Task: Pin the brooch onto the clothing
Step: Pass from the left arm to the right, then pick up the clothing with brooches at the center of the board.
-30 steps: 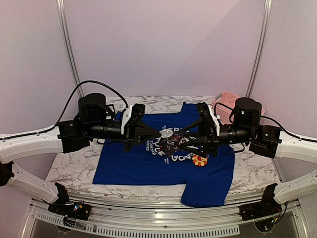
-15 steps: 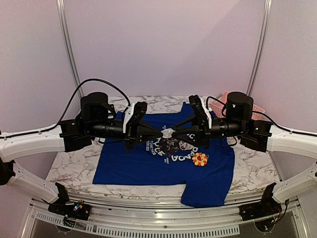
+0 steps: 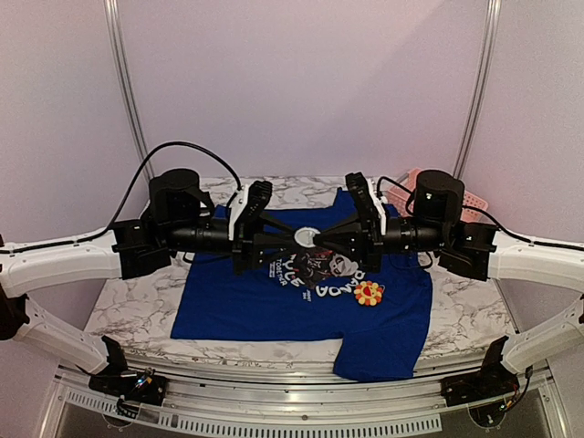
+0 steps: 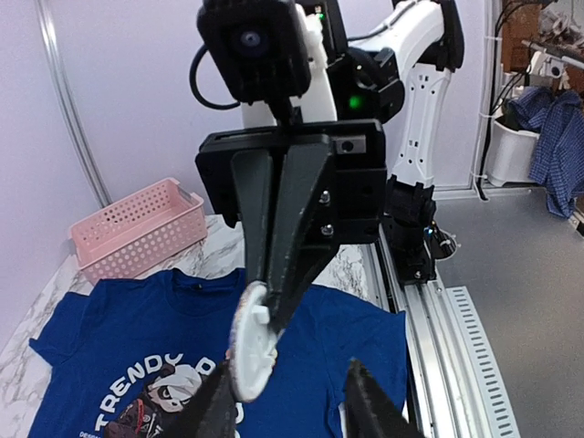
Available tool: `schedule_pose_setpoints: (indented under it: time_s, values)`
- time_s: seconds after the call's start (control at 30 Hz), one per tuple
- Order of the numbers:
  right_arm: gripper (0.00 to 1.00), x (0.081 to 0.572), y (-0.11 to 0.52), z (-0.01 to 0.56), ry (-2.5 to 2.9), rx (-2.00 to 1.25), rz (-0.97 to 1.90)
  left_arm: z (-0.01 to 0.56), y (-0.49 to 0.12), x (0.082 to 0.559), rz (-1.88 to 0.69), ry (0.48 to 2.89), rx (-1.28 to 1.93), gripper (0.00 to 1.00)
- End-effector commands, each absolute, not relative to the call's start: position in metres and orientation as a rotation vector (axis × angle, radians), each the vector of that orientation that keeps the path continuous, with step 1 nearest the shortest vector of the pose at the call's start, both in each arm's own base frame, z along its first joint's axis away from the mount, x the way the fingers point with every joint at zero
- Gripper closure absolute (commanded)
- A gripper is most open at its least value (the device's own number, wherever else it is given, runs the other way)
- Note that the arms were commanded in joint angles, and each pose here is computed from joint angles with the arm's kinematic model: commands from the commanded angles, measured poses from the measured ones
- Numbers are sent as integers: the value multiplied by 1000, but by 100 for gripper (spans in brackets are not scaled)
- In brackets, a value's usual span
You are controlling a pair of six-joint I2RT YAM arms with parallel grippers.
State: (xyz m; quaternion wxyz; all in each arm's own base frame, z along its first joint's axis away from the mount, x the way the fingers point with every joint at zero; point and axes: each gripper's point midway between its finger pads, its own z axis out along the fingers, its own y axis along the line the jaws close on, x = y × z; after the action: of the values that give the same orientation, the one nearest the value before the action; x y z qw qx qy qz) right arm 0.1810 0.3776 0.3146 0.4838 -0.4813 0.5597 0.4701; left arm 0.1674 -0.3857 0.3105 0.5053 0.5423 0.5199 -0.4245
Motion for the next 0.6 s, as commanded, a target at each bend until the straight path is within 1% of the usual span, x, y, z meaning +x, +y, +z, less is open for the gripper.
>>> schedule_pose_setpoints:
  time_s: [0.0, 0.13, 0.3, 0.4, 0.57]
  values:
    - [100, 238, 352, 279, 1584, -904, 912, 270, -383, 186, -933, 1391, 1294, 41]
    - [100, 278, 315, 243, 1755, -712, 730, 224, -369, 207, -750, 1436, 1382, 42]
    - [100, 324, 264, 185, 1954, -490, 488, 143, -333, 243, -359, 1411, 1641, 42]
    - [100, 336, 249, 161, 1998, -420, 454, 87, -301, 240, -206, 1378, 1879, 44]
    - [100, 352, 222, 121, 2101, -306, 417, 36, -259, 235, -100, 1379, 2100, 44]
